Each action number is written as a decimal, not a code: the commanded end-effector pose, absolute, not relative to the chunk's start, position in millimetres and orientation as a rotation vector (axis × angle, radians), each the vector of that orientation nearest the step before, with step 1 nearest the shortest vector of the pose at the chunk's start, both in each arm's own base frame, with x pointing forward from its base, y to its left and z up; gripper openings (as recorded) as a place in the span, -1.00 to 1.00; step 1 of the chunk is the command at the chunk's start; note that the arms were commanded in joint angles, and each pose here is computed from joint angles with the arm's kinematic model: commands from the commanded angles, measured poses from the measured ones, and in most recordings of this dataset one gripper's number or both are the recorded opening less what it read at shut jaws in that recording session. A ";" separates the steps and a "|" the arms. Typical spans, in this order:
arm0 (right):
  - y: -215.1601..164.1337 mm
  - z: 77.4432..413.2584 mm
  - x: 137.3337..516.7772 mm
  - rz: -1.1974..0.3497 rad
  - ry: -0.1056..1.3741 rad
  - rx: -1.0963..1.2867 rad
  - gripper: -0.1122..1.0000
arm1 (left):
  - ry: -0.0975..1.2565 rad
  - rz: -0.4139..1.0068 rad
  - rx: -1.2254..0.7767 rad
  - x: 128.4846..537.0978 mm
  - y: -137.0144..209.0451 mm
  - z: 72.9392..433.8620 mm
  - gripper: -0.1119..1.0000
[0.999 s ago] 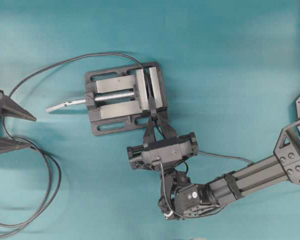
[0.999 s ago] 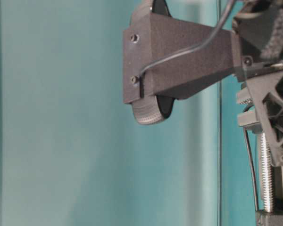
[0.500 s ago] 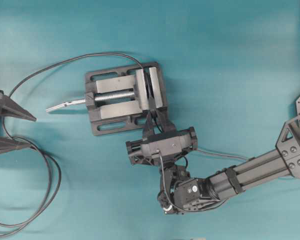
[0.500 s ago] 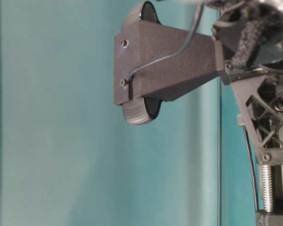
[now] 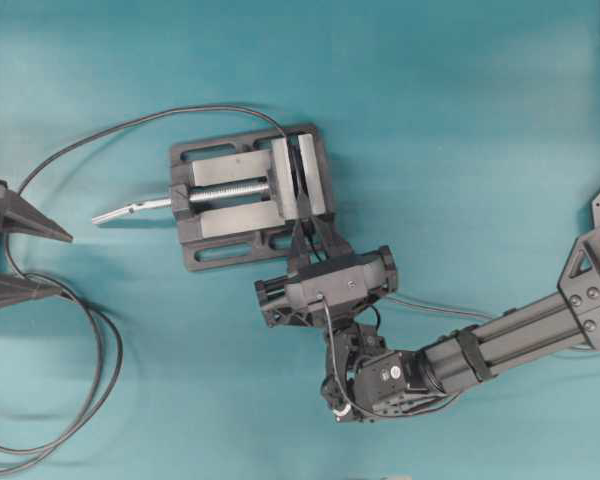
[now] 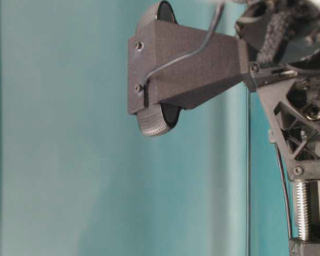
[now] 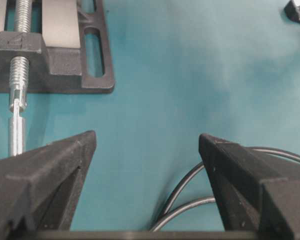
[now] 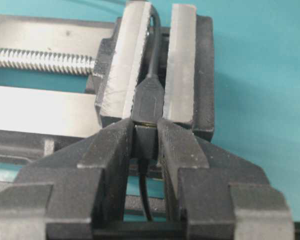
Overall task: Insert the USB cable into the fixed female connector.
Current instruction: 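Push the plug forward into the port with the right gripper, then open the right gripper and pull it back from the plug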
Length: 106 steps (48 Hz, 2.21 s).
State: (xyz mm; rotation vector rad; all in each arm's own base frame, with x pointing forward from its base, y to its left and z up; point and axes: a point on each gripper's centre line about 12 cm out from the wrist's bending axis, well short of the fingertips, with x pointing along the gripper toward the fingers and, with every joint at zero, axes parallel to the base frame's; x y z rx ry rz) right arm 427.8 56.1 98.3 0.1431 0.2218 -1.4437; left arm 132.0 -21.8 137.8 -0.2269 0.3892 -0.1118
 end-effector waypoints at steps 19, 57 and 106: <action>-20.7 118.3 435.0 -1.580 0.164 0.188 -0.45 | 0.378 -0.115 -0.235 134.2 -22.6 142.4 0.98; -27.0 107.5 442.8 -1.560 0.162 0.167 -0.45 | 0.378 -0.115 -0.235 134.3 -22.6 142.3 0.98; 23.1 115.9 451.9 -1.389 0.191 0.264 -0.40 | 0.378 -0.115 -0.235 134.3 -22.6 142.3 0.98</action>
